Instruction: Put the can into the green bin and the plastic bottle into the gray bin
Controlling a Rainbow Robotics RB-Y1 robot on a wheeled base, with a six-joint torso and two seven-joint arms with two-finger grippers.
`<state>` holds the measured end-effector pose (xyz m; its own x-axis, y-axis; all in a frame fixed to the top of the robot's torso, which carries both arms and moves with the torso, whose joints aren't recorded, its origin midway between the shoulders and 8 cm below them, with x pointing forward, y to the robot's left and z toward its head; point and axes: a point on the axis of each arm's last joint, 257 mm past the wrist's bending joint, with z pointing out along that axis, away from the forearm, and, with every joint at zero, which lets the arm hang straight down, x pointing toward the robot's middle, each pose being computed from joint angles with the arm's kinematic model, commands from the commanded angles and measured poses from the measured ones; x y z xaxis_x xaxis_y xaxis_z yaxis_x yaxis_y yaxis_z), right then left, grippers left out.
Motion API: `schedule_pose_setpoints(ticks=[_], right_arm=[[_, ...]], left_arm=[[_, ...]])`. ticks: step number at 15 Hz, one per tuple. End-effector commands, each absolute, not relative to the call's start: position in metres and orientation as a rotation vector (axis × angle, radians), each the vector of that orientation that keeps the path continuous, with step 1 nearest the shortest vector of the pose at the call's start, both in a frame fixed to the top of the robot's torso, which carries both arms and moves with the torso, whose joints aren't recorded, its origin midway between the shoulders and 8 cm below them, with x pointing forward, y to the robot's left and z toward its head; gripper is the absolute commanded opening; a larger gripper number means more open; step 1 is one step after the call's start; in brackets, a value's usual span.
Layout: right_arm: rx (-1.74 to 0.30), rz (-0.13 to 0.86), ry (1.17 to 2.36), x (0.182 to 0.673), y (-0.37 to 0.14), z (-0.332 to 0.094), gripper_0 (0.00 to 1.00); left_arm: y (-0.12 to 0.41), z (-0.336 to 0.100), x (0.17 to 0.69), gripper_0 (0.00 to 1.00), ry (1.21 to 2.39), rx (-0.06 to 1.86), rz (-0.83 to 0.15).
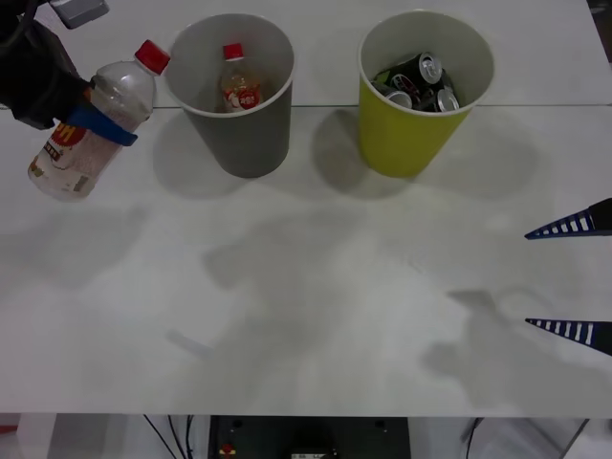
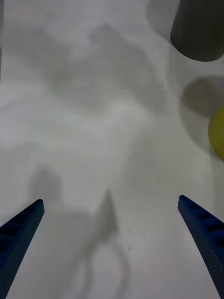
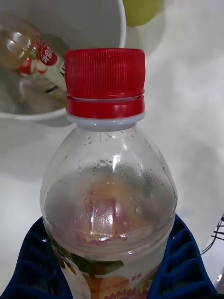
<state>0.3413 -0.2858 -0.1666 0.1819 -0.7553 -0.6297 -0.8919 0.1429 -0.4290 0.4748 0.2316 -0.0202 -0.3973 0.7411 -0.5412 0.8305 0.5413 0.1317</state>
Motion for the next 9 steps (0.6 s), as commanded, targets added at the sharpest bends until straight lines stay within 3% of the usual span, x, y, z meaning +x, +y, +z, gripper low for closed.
schedule_pose_setpoints(ticks=[1, 9], right_arm=[[-1.634, 0.209, 1.596, 0.341, -0.286, -0.167, 1.00], [-1.634, 0.209, 1.596, 0.341, -0.286, -0.167, 1.00]], left_arm=[[0.211, 0.006, 0.503, 0.00, 2.240, 1.275, -0.225], [0.157, 0.049, 0.553, 0.00, 2.208, 1.205, -0.251]])
